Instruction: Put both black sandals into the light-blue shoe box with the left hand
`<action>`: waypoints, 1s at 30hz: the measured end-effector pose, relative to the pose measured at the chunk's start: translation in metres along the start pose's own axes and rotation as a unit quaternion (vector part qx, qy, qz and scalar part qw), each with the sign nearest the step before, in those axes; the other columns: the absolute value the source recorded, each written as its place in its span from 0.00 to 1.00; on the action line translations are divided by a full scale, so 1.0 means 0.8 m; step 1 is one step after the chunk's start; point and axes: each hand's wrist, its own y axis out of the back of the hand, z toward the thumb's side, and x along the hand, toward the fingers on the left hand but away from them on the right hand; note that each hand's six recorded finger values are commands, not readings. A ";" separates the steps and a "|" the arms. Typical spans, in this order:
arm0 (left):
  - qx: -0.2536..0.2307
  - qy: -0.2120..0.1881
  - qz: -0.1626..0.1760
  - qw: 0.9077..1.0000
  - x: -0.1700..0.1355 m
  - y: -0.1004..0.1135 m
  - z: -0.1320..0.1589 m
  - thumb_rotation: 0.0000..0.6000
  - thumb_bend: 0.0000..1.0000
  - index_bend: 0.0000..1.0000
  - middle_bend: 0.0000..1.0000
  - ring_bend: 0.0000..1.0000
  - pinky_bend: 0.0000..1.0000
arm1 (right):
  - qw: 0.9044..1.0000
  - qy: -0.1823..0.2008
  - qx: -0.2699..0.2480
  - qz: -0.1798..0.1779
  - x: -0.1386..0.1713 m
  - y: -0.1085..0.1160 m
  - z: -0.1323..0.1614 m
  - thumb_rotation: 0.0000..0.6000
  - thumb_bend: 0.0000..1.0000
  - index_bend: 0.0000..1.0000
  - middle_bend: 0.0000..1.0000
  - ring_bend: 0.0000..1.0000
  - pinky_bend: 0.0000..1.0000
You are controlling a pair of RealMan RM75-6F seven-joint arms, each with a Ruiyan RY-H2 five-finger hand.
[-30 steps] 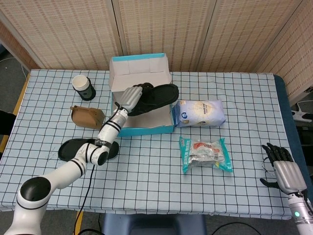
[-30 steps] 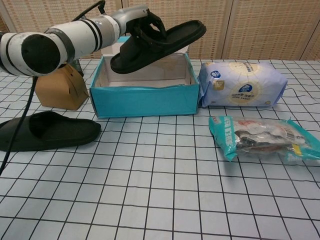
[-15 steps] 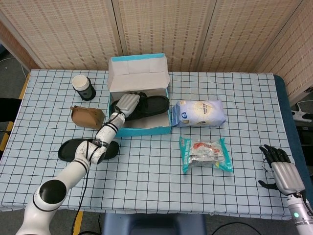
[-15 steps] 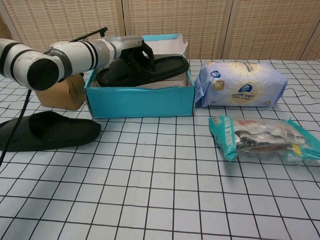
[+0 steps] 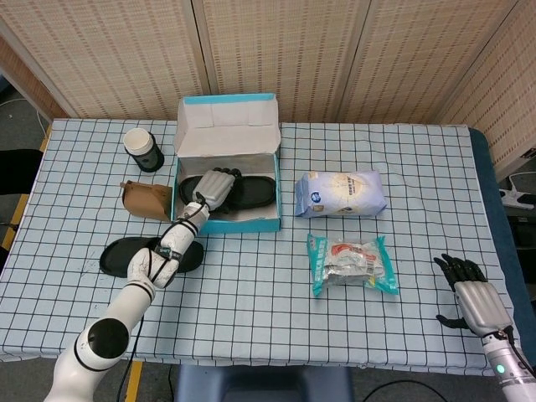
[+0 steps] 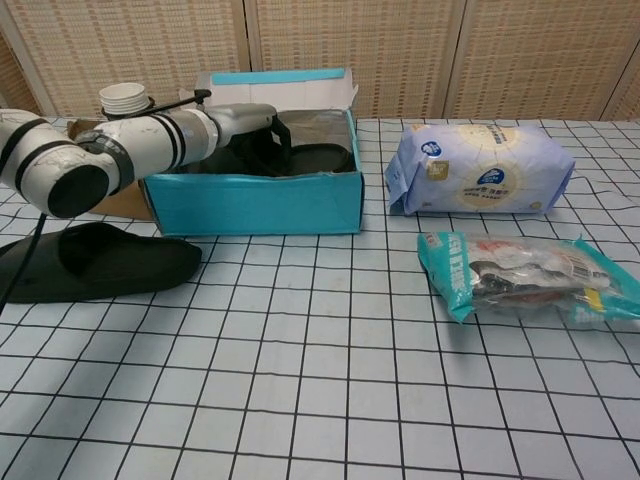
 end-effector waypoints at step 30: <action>-0.078 -0.028 0.031 0.996 -0.003 0.021 0.007 1.00 0.30 0.00 0.00 0.00 0.04 | 0.999 0.021 -0.009 -0.034 0.019 0.018 0.010 1.00 0.06 0.00 0.00 0.00 0.00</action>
